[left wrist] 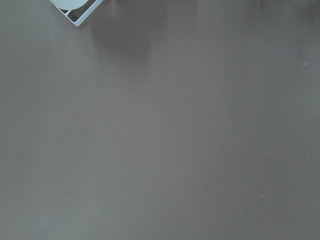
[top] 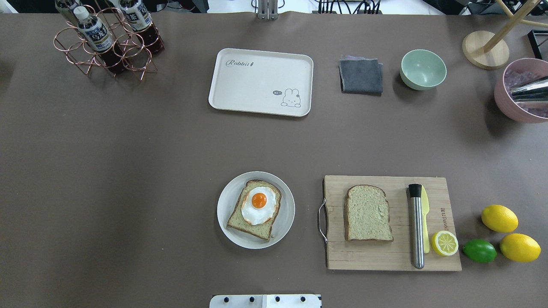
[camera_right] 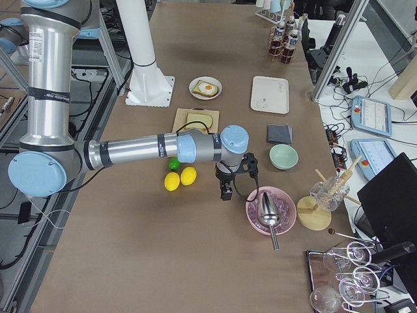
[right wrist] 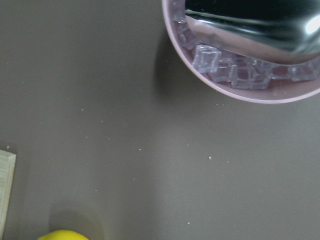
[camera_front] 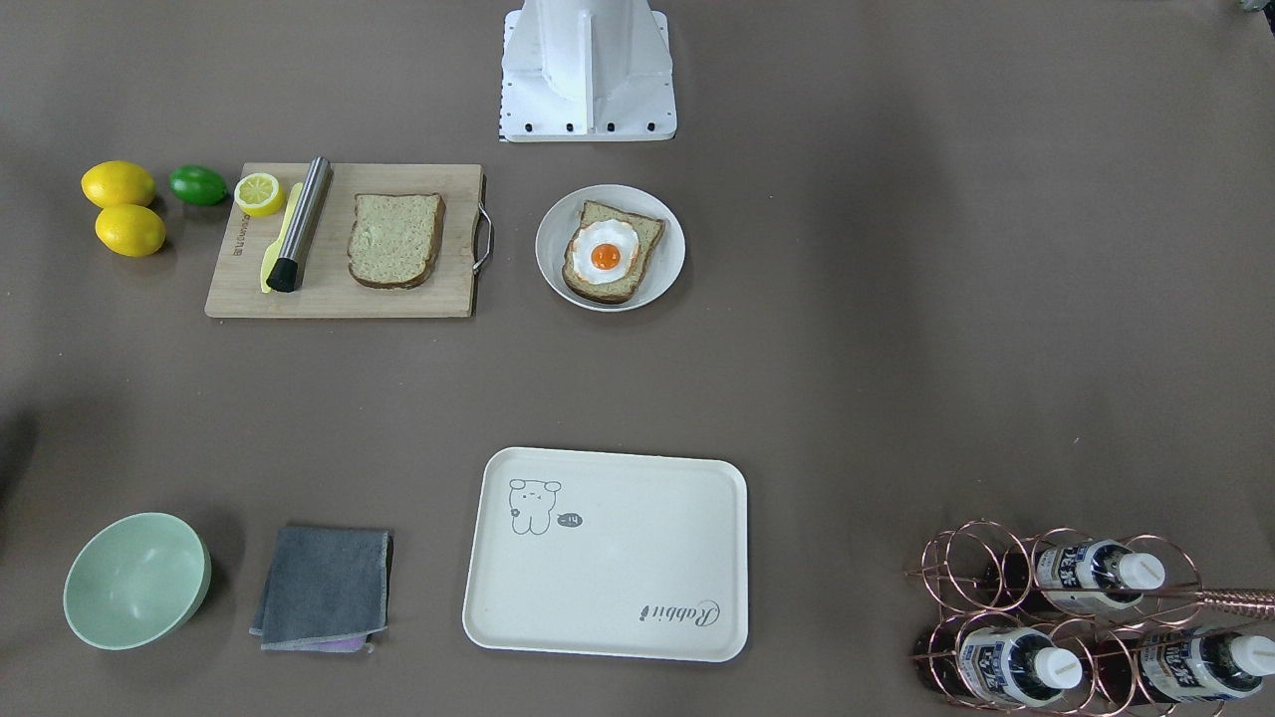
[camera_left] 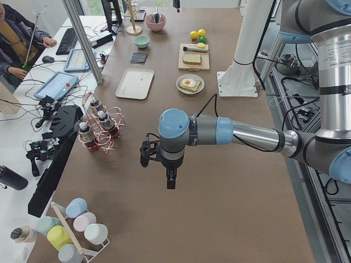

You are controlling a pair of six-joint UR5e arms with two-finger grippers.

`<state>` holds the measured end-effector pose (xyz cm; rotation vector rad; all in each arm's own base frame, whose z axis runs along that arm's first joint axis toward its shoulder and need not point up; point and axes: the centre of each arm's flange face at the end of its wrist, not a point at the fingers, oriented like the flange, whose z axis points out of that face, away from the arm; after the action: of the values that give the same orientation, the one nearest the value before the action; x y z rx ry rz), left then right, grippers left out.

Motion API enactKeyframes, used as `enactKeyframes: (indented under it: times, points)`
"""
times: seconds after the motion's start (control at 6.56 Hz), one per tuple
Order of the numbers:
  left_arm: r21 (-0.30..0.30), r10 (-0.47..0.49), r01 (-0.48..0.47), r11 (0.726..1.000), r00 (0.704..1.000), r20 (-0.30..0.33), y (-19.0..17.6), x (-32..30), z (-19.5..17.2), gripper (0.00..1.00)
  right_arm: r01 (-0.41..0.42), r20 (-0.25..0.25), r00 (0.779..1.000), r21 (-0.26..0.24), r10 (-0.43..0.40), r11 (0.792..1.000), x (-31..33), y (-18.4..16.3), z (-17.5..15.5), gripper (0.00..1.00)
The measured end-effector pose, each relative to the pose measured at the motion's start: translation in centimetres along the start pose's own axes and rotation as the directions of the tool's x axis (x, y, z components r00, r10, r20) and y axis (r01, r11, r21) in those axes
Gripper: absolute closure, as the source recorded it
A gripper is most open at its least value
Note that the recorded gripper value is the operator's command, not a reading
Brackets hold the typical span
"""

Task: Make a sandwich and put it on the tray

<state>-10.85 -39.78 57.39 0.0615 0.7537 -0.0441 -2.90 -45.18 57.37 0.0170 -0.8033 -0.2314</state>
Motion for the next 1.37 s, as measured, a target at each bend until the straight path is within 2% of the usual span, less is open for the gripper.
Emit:
enactKeyframes:
  times: [0.31, 0.61, 0.92, 1.37]
  points:
    - [0.013, 0.017, -0.017, 1.0, 1.0, -0.006, 0.7, 0.9, -0.6, 0.03, -0.042, 0.027, 0.999, -0.007, 0.042, 0.999, -8.0, -0.9, 1.1, 0.0]
    - [0.014, 0.021, -0.021, 1.0, 1.0, -0.021, 0.5, 1.5, -0.6, 0.05, -0.081, 0.087, 0.993, 0.02, 0.079, 0.997, -14.5, -1.1, 3.2, 0.0]
    - [0.001, 0.033, -0.033, 0.999, 0.997, -0.067, 0.3, 2.5, 0.0, 0.03, -0.103, 0.158, 0.983, 0.025, 0.098, 0.994, -20.1, -0.4, 5.7, 0.0]
    - [-0.02, 0.024, -0.026, 0.999, 0.996, -0.084, 0.2, 2.3, 0.9, 0.03, -0.177, 0.227, 0.96, 0.045, 0.162, 0.983, -27.9, 1.6, 9.5, 0.01]
